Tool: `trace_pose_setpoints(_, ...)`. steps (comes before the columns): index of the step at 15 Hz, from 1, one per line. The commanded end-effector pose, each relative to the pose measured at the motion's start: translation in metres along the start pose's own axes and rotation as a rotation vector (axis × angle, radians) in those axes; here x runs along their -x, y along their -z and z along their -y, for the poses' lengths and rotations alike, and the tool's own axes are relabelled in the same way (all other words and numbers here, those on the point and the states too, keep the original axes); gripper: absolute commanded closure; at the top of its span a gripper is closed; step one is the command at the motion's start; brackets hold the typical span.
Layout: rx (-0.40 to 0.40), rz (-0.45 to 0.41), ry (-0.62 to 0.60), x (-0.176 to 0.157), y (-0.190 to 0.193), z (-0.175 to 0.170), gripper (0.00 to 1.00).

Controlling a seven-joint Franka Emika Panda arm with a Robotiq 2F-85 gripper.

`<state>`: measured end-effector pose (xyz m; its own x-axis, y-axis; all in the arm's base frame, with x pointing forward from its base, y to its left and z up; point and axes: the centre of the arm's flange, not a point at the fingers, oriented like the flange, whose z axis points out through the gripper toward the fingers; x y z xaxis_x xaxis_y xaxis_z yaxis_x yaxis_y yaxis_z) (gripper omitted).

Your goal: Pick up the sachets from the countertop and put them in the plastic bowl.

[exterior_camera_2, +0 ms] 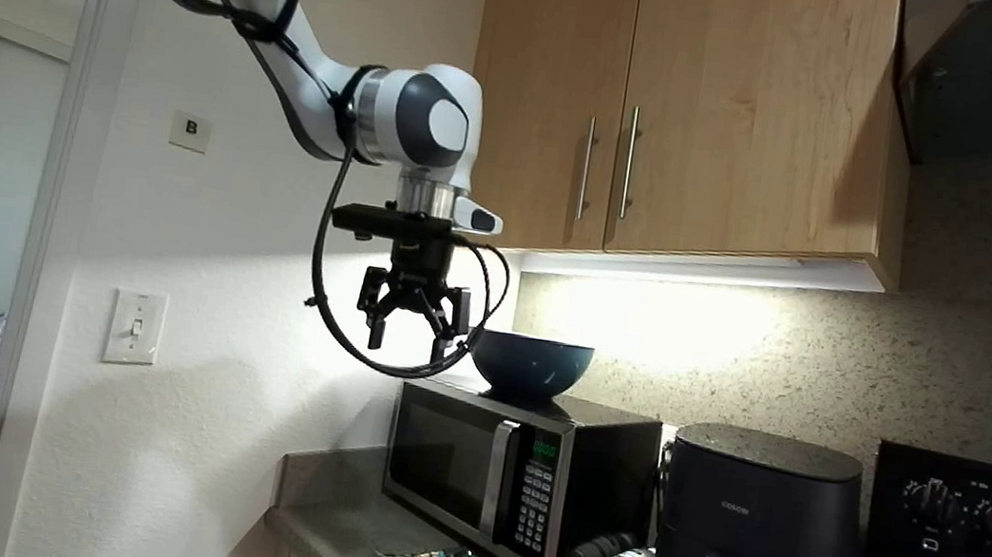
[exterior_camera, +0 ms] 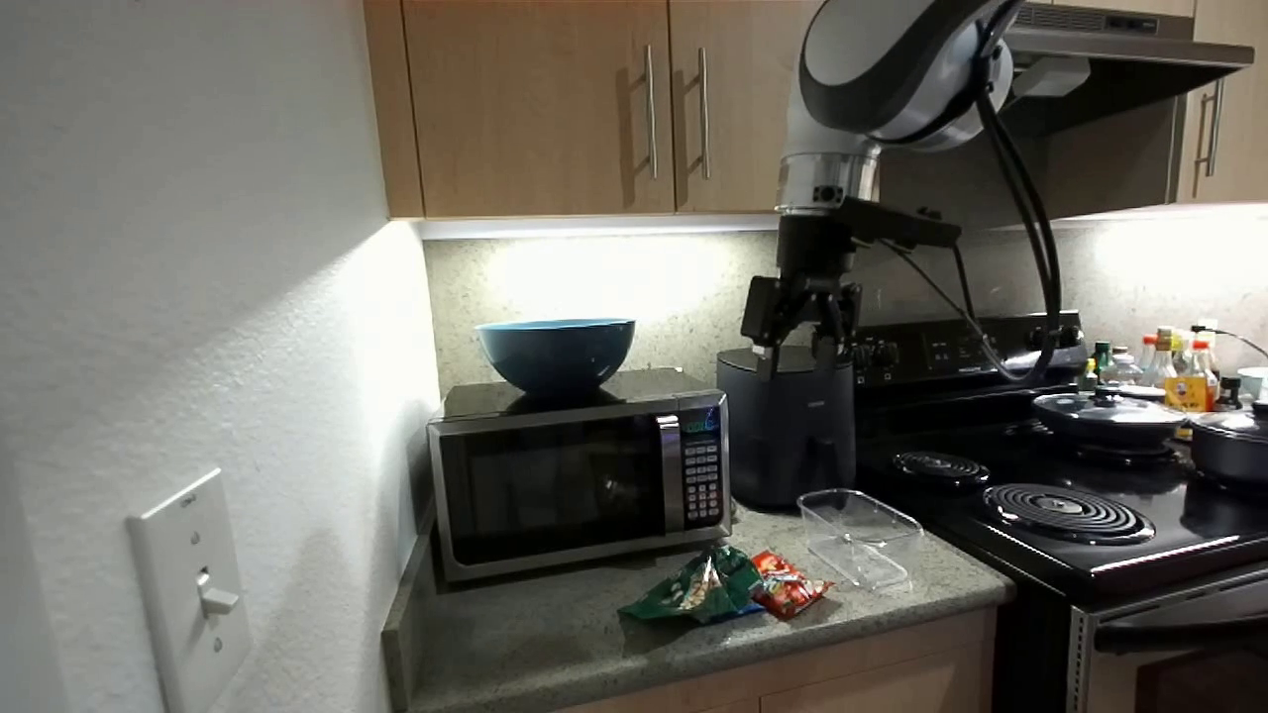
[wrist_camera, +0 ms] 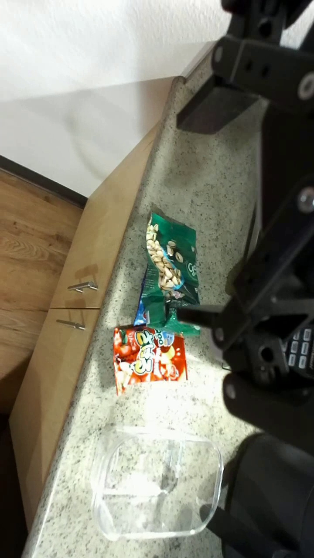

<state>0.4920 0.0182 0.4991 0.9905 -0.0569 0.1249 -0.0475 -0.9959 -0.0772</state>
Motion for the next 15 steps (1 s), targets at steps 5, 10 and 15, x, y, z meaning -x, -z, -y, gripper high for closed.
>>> trace_pose_setpoints(5,-0.085,0.103,0.102,-0.08,-0.078,-0.022,0.0)
trace_pose_setpoints(10,-0.072,0.11,0.067,-0.075,-0.092,-0.022,0.0)
trace_pose_setpoints(15,-0.046,0.146,0.114,-0.103,-0.122,-0.019,0.0)
